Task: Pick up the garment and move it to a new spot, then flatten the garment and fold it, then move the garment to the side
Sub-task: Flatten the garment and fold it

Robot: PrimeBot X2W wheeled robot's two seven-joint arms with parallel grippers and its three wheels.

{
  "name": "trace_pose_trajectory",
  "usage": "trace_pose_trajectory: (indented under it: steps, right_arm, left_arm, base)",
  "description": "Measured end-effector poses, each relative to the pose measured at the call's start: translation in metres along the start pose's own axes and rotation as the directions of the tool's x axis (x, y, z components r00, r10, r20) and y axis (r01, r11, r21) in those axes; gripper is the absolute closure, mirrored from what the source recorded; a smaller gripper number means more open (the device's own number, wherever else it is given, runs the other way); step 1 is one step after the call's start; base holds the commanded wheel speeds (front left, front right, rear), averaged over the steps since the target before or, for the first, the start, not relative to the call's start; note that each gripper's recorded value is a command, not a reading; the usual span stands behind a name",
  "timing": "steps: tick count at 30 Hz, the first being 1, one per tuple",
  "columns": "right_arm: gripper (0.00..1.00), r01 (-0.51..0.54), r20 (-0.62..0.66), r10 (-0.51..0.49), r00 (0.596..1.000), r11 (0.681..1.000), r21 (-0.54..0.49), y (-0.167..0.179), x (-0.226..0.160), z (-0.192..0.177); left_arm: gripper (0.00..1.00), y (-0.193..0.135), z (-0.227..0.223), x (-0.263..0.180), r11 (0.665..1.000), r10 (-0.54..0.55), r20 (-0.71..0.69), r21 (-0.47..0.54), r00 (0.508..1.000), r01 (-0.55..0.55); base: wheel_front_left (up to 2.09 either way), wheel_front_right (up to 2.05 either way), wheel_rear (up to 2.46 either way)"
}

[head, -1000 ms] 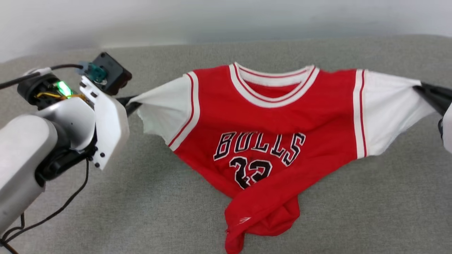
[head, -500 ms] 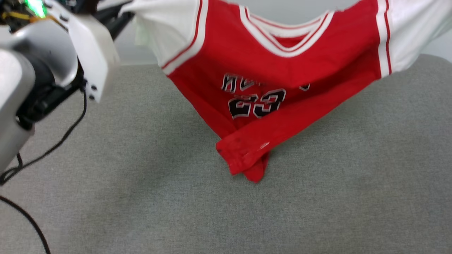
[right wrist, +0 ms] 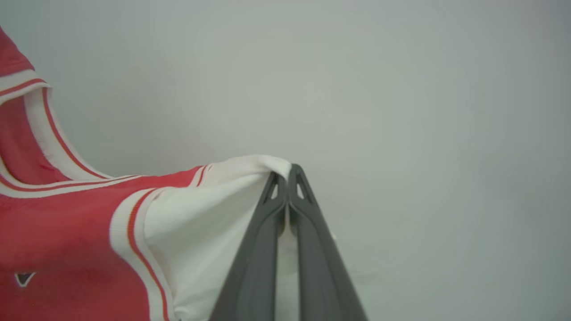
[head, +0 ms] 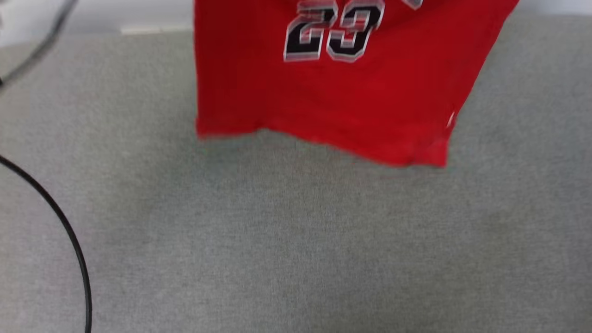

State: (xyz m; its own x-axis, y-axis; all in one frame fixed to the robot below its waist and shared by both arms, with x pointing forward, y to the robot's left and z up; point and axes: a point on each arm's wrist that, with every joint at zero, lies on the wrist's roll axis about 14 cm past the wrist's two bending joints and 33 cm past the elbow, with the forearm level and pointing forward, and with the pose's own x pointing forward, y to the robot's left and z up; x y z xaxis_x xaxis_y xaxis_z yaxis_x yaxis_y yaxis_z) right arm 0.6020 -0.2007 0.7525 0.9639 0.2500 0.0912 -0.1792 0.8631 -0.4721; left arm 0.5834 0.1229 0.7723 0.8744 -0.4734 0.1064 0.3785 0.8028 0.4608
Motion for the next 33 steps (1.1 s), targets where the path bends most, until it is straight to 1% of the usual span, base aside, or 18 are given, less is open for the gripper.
trace_pose_trajectory:
  steps: [6,10,15,19,24,28,33]
  right_arm:
    - [1.00,0.060,0.078,-0.057,0.995,0.998,-0.031,-0.014,0.044,0.017]
    - [1.00,0.091,0.122,-0.085,0.989,0.995,-0.042,-0.020,0.067,0.025]
    - [1.00,0.093,0.146,-0.087,0.986,0.995,-0.036,-0.015,0.089,0.028]
    - [1.00,0.053,0.108,-0.050,0.993,0.998,-0.024,0.005,0.106,0.000]
    - [1.00,-0.021,0.022,0.021,1.000,1.000,-0.017,0.039,0.109,-0.050]
    - [1.00,-0.078,-0.038,0.079,0.996,0.996,0.038,0.067,0.095,-0.088]
    - [1.00,-0.172,-0.116,0.184,0.976,0.980,0.104,0.112,0.060,-0.134]
  left_arm:
    - [1.00,0.037,0.007,0.033,0.996,0.088,0.086,-0.003,0.992,-0.088]
    - [1.00,0.050,0.007,0.050,0.993,0.114,0.135,-0.028,0.984,-0.111]
    - [1.00,0.060,-0.003,0.063,0.990,0.137,0.146,-0.041,0.980,-0.132]
    - [1.00,0.059,-0.027,0.071,0.989,0.138,0.125,-0.065,0.982,-0.131]
    - [1.00,0.042,-0.082,0.068,0.987,0.119,0.042,-0.116,0.992,-0.113]
    - [1.00,0.017,-0.122,0.053,0.984,0.074,-0.020,-0.163,0.997,-0.077]
    - [1.00,-0.013,-0.172,0.015,0.974,0.027,-0.111,-0.222,0.993,-0.052]
  base:
    - [0.00,0.00,0.00]
    - [0.00,0.00,0.00]
    - [0.00,0.00,0.00]
    - [0.00,0.00,0.00]
    - [0.00,0.00,0.00]
    - [0.00,0.00,0.00]
    - [0.00,0.00,0.00]
